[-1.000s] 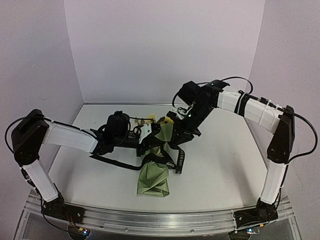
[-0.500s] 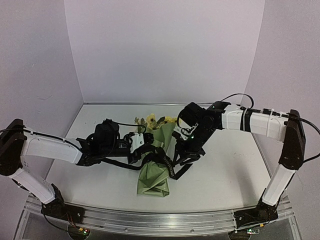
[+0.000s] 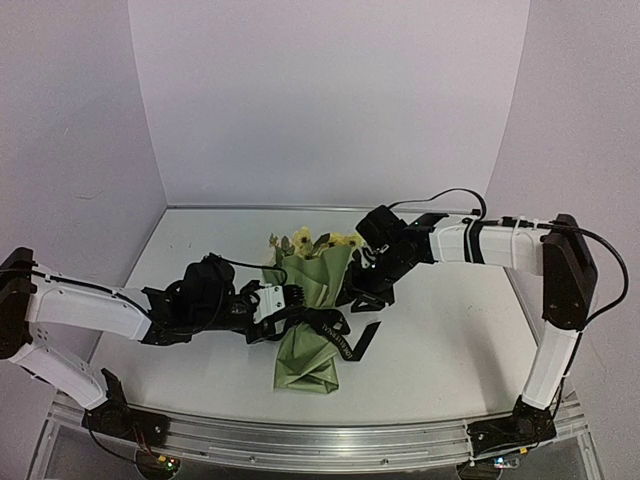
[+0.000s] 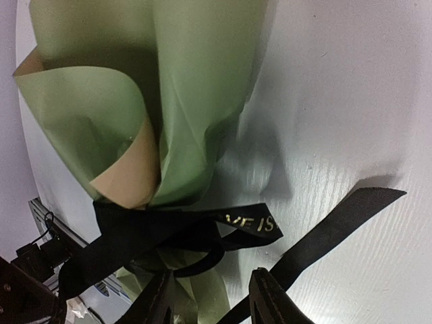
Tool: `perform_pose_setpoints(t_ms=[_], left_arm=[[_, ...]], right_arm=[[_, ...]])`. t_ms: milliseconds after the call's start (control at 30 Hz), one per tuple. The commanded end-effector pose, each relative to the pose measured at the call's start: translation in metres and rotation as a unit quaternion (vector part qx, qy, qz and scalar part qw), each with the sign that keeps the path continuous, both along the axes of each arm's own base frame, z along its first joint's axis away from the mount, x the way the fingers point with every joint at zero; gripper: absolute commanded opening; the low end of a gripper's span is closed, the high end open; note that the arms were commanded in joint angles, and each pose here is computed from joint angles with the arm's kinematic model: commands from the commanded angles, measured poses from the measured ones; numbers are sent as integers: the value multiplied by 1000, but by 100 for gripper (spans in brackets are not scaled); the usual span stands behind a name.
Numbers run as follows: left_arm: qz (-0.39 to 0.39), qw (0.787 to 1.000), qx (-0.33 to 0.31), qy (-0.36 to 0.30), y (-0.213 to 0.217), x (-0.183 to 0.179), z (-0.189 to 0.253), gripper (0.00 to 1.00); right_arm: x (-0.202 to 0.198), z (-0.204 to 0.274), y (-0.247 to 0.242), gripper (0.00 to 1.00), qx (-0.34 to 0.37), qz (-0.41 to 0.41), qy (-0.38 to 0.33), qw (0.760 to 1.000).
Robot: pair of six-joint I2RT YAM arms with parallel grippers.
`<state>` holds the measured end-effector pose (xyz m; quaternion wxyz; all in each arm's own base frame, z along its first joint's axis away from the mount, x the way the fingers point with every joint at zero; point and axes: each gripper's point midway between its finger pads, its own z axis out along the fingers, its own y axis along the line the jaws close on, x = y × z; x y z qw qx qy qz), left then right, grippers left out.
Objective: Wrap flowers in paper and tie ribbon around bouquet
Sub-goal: Cross the half-tied ribbon over the folded bouquet.
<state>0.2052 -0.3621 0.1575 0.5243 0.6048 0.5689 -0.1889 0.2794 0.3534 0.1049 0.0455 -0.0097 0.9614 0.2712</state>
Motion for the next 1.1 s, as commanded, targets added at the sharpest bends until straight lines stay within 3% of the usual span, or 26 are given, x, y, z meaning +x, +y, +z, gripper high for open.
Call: perform_pose_setpoints(t_ms=[0, 500, 900, 1067], left_arm=[[16, 1000, 1, -11, 8, 1, 4, 0], [22, 1000, 5, -7, 9, 2, 1, 0], [26, 1000, 10, -3, 10, 3, -3, 0], [27, 1000, 12, -1, 10, 3, -5, 0]], right_arm=[[8, -2, 13, 39, 17, -26, -2, 999], [-13, -33, 9, 35, -2, -47, 15, 999], [-10, -28, 25, 36, 28, -62, 10, 998], [-13, -29, 29, 29, 27, -59, 14, 998]])
